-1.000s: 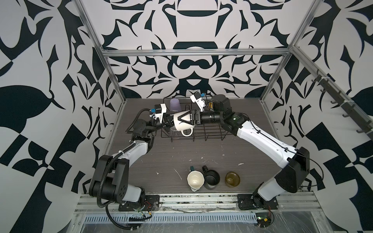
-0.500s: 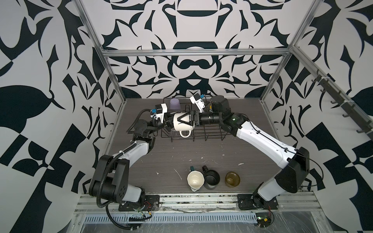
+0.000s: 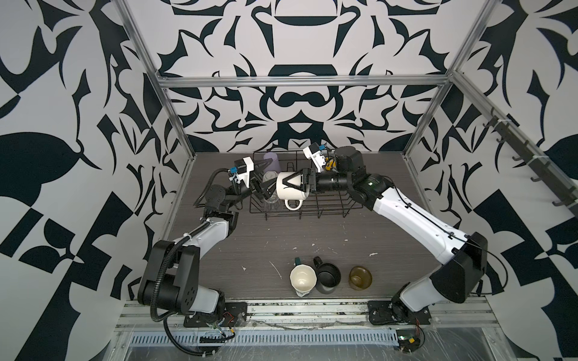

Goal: Load cups into a dish rack
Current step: Place the cup upside down at the dish rack.

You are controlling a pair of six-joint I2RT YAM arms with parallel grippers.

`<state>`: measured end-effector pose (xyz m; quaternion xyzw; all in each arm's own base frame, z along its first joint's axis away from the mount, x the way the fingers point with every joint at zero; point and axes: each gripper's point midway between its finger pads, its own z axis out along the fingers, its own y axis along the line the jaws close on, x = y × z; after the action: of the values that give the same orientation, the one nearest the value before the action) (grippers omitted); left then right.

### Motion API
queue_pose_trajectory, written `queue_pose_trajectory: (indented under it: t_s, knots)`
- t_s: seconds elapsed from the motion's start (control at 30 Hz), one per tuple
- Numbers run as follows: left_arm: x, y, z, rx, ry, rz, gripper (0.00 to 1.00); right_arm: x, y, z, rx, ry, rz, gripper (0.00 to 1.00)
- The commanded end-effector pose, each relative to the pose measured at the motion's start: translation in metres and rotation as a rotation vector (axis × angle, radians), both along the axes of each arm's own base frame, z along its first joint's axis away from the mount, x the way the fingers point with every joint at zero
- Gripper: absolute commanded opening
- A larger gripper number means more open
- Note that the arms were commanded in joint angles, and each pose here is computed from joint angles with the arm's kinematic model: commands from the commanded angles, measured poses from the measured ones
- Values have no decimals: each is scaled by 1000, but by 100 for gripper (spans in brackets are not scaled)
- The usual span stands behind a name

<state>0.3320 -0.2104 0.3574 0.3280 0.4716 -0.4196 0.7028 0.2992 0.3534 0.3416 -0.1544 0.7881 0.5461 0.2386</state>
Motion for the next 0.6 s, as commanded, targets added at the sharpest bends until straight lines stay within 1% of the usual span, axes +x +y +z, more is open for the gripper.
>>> queue_pose_trajectory:
  t_s: [0.0,0.07,0.2,0.3,0.33,0.37,0.47,0.57]
  knots:
    - [-10,14,30,-61,-111,60,94,0,-14,1,-19,6,-39,0]
    - [-7,20,31,-66,-105,92,99,2,-22,3,-22,2,-53,0]
    - [-3,27,35,-55,-94,154,99,9,-41,3,-36,0,-92,0]
    - [4,32,36,-33,-56,212,99,19,-56,0,-51,6,-123,0]
    - [-2,35,46,-36,-70,233,99,23,-61,-1,-61,5,-134,0]
    - [-1,38,49,-32,-58,258,99,28,-66,-6,-79,8,-147,0]
    - [6,51,57,-27,21,352,99,40,-79,-16,-139,8,-178,0]
    - [14,69,65,-3,160,479,99,53,-92,-27,-219,0,-211,0]
